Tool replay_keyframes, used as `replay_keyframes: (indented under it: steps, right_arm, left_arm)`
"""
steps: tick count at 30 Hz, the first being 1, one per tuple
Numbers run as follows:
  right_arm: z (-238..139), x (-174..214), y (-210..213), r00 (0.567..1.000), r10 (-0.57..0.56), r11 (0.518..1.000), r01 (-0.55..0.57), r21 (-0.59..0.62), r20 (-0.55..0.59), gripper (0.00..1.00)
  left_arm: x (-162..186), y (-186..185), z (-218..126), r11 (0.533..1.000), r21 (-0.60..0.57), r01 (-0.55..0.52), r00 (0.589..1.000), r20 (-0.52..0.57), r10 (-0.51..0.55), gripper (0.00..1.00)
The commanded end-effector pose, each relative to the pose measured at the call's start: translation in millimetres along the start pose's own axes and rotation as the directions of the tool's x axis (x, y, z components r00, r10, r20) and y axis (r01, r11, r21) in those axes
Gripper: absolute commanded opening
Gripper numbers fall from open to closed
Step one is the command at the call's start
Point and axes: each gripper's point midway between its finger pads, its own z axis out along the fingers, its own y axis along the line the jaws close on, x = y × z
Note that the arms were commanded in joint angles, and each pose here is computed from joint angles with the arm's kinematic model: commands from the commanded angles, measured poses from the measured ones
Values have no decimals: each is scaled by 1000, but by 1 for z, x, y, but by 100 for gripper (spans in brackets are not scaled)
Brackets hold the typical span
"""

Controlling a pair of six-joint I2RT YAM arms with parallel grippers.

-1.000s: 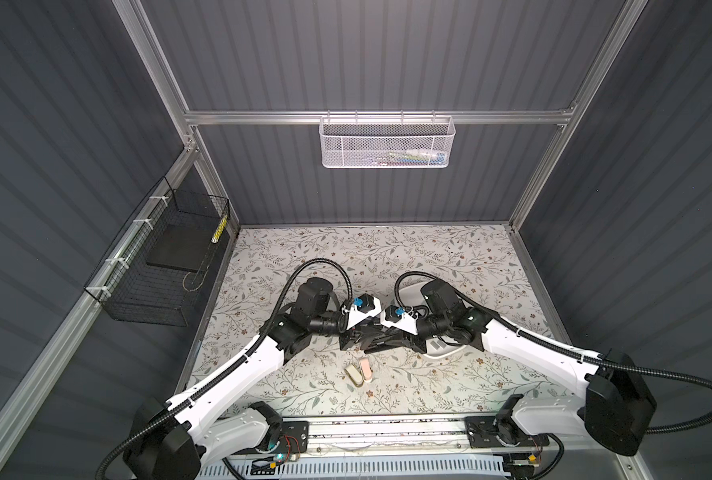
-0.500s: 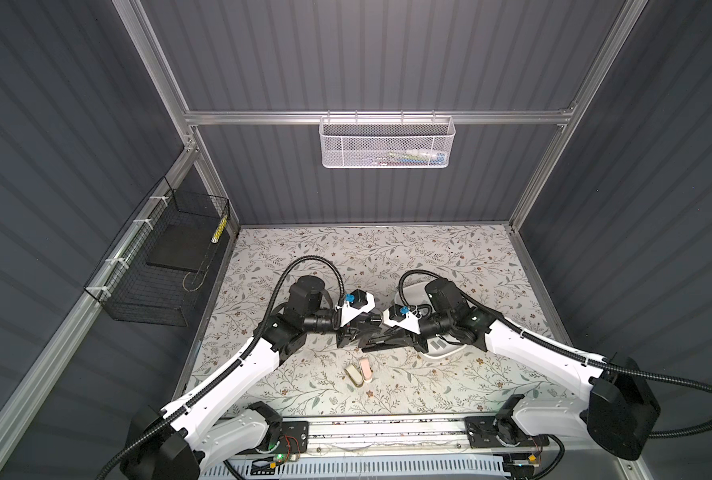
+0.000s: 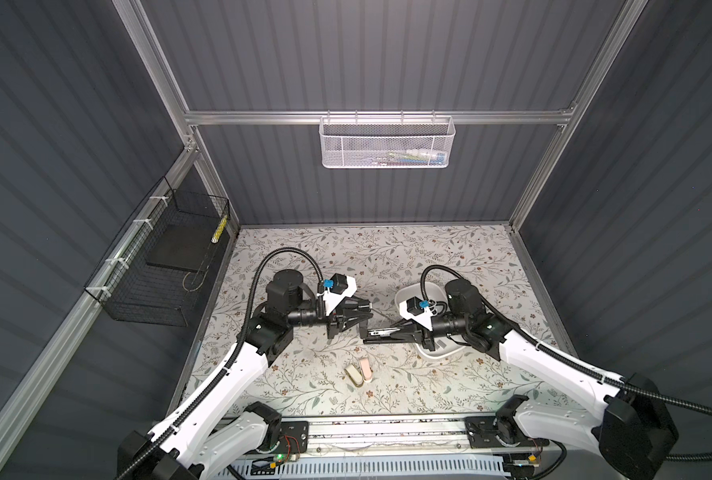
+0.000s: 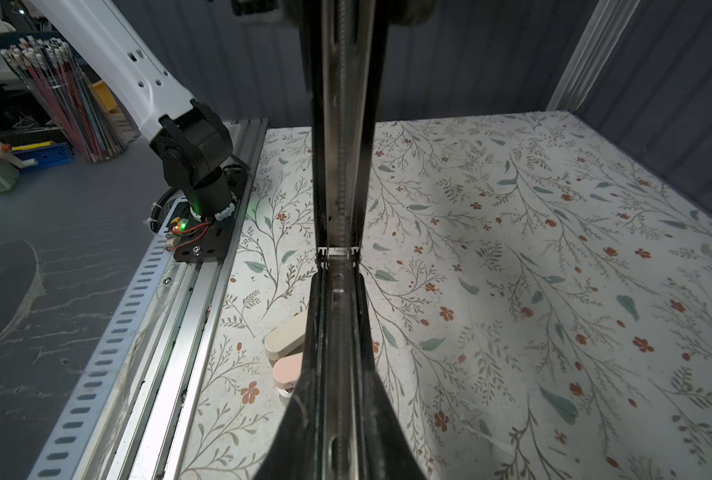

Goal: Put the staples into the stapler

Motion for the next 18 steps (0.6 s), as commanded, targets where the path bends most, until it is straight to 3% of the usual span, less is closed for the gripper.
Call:
replay_keyframes:
  steps: [1,11,17,18]
  right_arm:
    - [-11,2,-4,998,64,996,-65,56,27,0]
    - [-35,-16,-14,990,36,985,-58,160,140,0]
    - [-53,-22,-28,983,15,951,-71,301,184,0]
    - [-57,-23,-30,980,6,942,-72,327,197,0]
  left_arm:
    - [-57,29,-26,978,-200,-63,988,129,90,0]
    - [-48,44,-30,977,-215,12,987,159,23,0]
    - [-41,67,-46,943,-300,145,966,250,-69,0]
    - [-39,69,-47,940,-305,154,963,261,-73,4]
